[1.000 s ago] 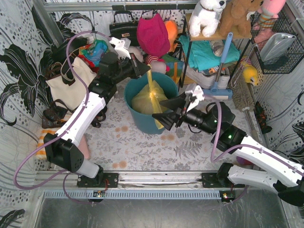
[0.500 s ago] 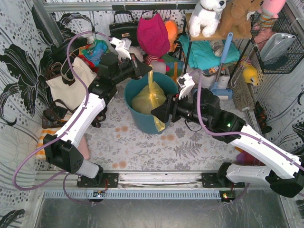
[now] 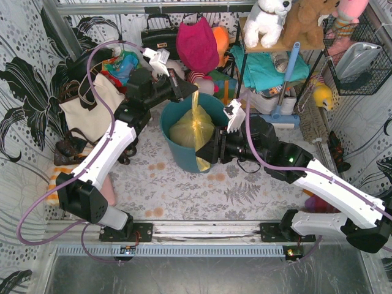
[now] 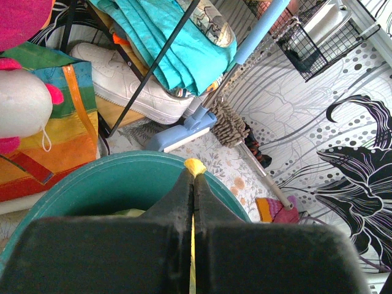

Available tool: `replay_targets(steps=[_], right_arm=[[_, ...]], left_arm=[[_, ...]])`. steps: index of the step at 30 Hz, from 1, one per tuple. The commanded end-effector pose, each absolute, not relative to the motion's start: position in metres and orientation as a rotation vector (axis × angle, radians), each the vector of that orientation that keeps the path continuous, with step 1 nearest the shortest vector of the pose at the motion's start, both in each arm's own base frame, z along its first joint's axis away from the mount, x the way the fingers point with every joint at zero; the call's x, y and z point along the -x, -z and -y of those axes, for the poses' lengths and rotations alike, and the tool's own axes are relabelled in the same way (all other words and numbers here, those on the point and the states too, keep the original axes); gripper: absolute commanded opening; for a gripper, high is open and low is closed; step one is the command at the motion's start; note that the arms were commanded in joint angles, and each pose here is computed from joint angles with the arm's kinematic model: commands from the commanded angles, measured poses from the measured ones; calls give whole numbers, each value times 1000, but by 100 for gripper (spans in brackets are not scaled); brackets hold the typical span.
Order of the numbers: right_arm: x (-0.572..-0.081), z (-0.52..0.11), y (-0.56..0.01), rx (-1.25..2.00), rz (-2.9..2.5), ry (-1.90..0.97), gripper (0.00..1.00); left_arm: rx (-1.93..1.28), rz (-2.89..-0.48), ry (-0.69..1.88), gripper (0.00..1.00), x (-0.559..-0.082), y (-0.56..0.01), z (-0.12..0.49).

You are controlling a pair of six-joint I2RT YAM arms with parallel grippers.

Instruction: Tie the trash bag

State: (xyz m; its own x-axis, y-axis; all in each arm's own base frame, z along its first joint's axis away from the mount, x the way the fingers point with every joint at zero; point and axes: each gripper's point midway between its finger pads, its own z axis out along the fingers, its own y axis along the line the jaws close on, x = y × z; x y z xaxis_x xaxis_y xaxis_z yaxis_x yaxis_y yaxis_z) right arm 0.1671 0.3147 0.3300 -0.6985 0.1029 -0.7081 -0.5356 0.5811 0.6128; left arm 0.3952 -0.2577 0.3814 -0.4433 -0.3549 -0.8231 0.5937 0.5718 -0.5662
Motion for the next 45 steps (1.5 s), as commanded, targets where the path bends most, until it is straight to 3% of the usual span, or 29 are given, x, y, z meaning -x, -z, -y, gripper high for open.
replay_targets(steps=[1,9,16,22,26,28,31,32,33,35,39,45], right_arm=[[-161,-332,-328,369,-2099,-1213,47],[-159,-353,-311,416,-2158,-1260,54],[-157,-367,-301,466,-2182,-1303,54],[-153,-372,-297,468,-2194,-1348,30],[-151,-368,-298,464,-2186,-1344,7],[-151,-364,-298,455,-2182,-1335,2],[-151,-357,-295,435,-2192,-1312,1],[-151,-354,-294,428,-2198,-1301,5],[-151,-351,-290,418,-2208,-1284,18],[-152,-344,-285,389,-2226,-1249,21],[-157,-334,-285,333,-2215,-1206,2],[-170,-317,-284,271,-2233,-1059,0]], left_arm=[[-219,-1677,1117,0,-397,-387,261],[-218,-1674,1115,0,-396,-387,260],[-217,-1672,1130,0,-395,-387,262],[-219,-1669,1141,0,-395,-388,262],[-220,-1670,1144,0,-396,-388,263],[-217,-1671,1143,0,-397,-387,263],[-219,-1673,1145,0,-397,-386,264],[-220,-1671,1144,0,-397,-387,264],[-219,-1674,1145,0,-398,-386,264],[-223,-1677,1142,0,-398,-385,264],[-225,-1675,1141,0,-398,-386,264],[-231,-1680,1137,0,-397,-386,264]])
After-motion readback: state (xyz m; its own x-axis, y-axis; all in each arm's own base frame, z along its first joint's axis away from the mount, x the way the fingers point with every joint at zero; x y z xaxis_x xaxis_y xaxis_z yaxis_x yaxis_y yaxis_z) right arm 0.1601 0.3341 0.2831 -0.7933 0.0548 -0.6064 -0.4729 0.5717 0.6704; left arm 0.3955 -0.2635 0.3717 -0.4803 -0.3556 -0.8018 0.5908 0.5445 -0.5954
